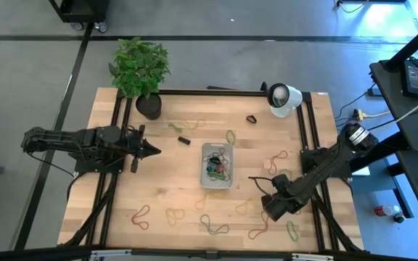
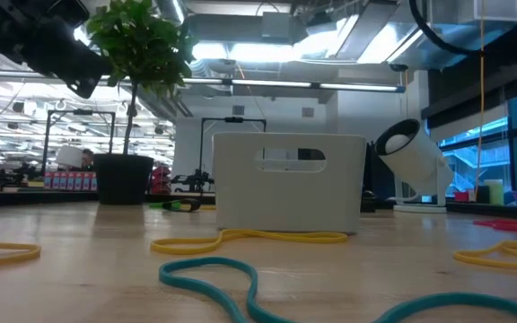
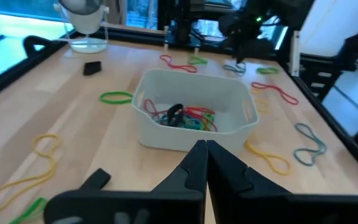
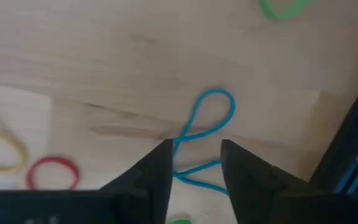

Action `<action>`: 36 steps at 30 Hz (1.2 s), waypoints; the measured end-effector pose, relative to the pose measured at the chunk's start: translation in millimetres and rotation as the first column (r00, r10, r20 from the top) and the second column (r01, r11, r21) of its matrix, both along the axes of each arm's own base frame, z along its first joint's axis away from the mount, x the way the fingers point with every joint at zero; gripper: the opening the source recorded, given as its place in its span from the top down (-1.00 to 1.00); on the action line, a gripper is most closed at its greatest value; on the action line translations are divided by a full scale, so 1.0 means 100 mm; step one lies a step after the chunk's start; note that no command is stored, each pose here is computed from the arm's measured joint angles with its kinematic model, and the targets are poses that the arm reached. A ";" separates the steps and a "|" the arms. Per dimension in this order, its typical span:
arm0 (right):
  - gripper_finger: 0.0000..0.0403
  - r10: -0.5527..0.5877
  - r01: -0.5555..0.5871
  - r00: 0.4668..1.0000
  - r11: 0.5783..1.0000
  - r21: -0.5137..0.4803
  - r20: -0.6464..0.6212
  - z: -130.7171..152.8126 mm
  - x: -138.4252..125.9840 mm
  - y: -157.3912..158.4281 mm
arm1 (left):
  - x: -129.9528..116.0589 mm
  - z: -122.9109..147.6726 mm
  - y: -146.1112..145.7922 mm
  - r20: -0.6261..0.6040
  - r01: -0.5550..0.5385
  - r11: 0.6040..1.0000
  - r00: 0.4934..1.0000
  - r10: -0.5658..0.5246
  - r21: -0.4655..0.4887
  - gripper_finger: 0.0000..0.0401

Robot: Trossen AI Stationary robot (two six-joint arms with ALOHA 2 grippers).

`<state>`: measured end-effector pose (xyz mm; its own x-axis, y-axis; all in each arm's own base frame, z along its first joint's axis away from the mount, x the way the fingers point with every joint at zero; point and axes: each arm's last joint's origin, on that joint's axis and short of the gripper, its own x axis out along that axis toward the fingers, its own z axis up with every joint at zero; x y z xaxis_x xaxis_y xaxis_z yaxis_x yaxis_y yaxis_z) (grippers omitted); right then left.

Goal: Pick and place rubber bands into bin
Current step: Put the blue rubber band into the gray bin

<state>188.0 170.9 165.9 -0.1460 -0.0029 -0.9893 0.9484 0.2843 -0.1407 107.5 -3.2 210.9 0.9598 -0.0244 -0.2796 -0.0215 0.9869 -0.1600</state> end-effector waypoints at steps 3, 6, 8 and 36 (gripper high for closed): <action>0.24 -0.029 0.029 0.999 1.000 -0.010 -0.019 -0.08 -0.01 0.07 | 0.00 0.00 -0.01 -0.002 0.029 0.999 1.000 -0.029 -0.012 0.99; 0.21 -0.048 0.048 0.999 0.999 -0.017 -0.019 -0.17 -0.02 0.15 | 0.00 0.00 -0.01 -0.002 0.035 0.999 0.999 -0.035 -0.024 0.99; 0.21 -0.055 0.055 0.998 0.998 -0.020 -0.018 -0.22 -0.02 0.19 | 0.00 0.00 -0.01 -0.002 0.035 0.999 0.999 -0.035 -0.032 0.99; 0.99 0.032 -0.001 0.991 0.973 -0.233 0.132 0.73 0.33 0.41 | 0.00 0.00 -0.03 -0.001 0.070 0.995 0.998 -0.070 -0.078 0.99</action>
<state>221.3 211.8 238.4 -0.0104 -0.2356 -0.9718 0.9585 0.2746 -0.0769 107.5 -5.7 211.0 0.9540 -0.1130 -0.2776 0.0461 0.9706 -0.2364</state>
